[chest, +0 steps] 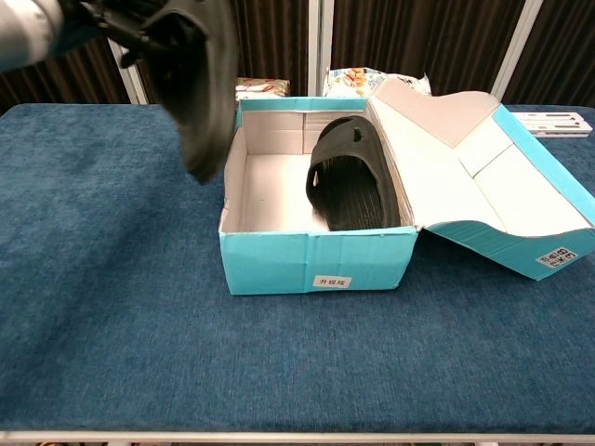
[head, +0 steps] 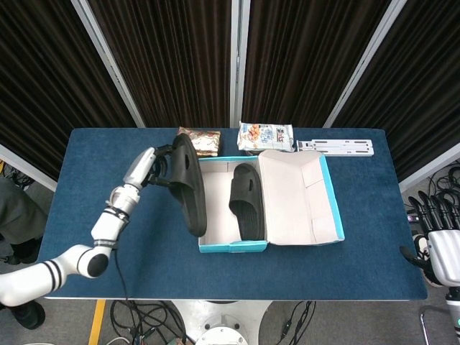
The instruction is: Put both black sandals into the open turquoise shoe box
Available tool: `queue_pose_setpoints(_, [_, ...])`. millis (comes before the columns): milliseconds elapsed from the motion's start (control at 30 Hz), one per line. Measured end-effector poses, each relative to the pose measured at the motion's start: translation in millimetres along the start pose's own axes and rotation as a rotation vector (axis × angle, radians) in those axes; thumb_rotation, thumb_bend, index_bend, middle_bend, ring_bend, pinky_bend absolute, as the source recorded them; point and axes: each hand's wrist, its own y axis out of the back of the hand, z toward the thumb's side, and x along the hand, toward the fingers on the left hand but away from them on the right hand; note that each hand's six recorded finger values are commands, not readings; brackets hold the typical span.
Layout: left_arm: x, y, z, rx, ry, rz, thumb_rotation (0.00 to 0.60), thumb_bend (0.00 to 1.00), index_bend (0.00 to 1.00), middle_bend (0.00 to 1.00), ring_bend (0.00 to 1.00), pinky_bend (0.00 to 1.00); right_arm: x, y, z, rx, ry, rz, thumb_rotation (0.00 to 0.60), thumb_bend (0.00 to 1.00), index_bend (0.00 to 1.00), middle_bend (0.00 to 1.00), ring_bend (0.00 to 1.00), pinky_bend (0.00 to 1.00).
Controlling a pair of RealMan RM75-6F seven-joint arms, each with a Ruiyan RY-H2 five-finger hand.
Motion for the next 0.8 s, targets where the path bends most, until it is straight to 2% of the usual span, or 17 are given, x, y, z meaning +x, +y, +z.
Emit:
queue_pose_setpoints(233, [26, -37, 7, 0.008, -0.091, 0.009, 0.600, 0.00, 0.49, 0.50, 0.66, 0.77, 1, 1, -1, 0.002, -0.010, 0.002, 0.600, 0.07, 0.00, 0.00, 0.00, 0.00])
queue_pose_setpoints(433, [34, -53, 4, 0.105, -0.145, 0.037, 0.600, 0.00, 0.49, 0.50, 0.66, 0.76, 3, 0, -2, 0.001, -0.016, 0.002, 0.600, 0.07, 0.00, 0.00, 0.00, 0.00])
queue_pose_setpoints(600, [34, -65, -8, 0.182, -0.153, 0.043, 0.600, 0.00, 0.49, 0.50, 0.66, 0.76, 2, 0, -3, 0.000, -0.017, 0.004, 0.600, 0.07, 0.00, 0.00, 0.00, 0.00])
queue_pose_setpoints(800, [32, -80, -19, 0.187, -0.129, 0.006, 0.600, 0.00, 0.49, 0.50, 0.66, 0.76, 1, -1, -2, -0.001, -0.013, 0.005, 0.600, 0.07, 0.00, 0.00, 0.00, 0.00])
